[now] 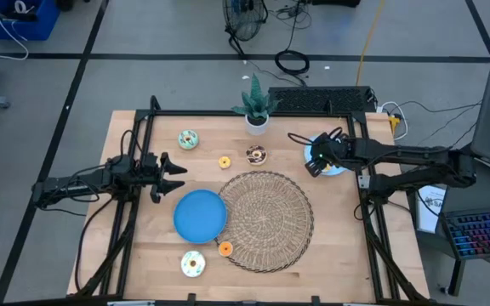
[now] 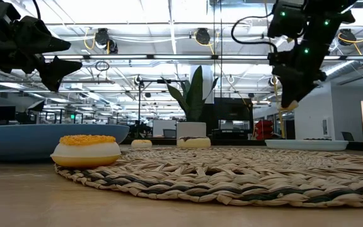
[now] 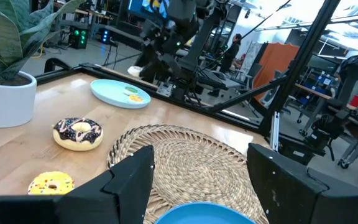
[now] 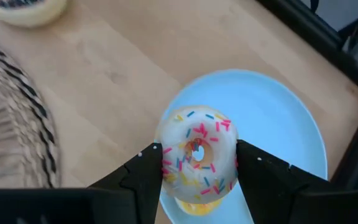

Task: Pick & Place donuts
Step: Put the small white donut on the light blue plate

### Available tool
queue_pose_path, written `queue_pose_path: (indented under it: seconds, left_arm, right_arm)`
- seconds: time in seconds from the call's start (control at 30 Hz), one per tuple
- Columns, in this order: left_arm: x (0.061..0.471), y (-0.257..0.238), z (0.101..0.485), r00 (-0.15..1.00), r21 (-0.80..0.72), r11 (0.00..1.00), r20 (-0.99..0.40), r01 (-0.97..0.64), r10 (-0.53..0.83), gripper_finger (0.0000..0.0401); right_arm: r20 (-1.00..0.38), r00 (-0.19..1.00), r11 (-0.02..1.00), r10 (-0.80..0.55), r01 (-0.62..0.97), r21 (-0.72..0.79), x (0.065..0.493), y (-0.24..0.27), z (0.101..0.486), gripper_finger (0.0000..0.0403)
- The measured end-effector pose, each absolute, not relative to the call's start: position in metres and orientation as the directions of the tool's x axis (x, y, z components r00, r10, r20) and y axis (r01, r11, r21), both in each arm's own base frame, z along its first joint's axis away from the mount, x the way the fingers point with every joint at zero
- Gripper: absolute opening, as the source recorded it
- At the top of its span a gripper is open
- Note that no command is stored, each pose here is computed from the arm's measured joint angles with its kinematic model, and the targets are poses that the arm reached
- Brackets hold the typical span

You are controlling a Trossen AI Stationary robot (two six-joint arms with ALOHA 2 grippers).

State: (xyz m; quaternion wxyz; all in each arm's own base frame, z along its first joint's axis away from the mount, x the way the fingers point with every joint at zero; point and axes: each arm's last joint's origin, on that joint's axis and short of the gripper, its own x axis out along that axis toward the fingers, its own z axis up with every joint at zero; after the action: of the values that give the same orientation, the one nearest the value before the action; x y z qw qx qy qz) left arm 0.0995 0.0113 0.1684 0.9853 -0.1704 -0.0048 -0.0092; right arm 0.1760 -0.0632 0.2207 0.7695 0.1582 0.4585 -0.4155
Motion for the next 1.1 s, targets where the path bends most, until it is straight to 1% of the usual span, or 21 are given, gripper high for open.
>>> queue_pose_path:
  seconds: [0.2, 0.37, 0.53, 0.8, 1.1]
  left_arm:
    - [0.099, 0.011, 0.168, 1.000, -0.336, 0.942, 0.012, 0.020, -0.016, 0.0255]
    - [0.099, 0.011, 0.168, 1.000, -0.336, 0.942, 0.012, 0.020, -0.016, 0.0255]
    - [0.099, 0.011, 0.168, 1.000, -0.336, 0.942, 0.013, 0.020, -0.016, 0.0255]
    - [0.099, 0.011, 0.168, 1.000, -0.336, 0.942, 0.012, 0.020, -0.016, 0.0255]
    - [0.099, 0.011, 0.168, 1.000, -0.336, 0.942, 0.013, 0.020, -0.017, 0.0255]
  right_arm:
    - [-0.857, 0.161, 0.547, -0.489, 0.823, -0.157, 0.163, -0.067, 0.201, 0.0180]
    - [-0.845, 0.091, 0.456, -0.527, 0.869, -0.191, 0.154, -0.074, 0.186, 0.0180]
    - [-0.839, 0.088, 0.410, -0.537, 0.897, -0.168, 0.148, -0.080, 0.172, 0.0180]
    - [-0.836, 0.035, 0.306, -0.548, 0.938, -0.162, 0.134, -0.094, 0.156, 0.0180]
    - [-0.794, 0.065, 0.257, -0.604, 0.959, -0.117, 0.129, -0.108, 0.148, 0.0180]
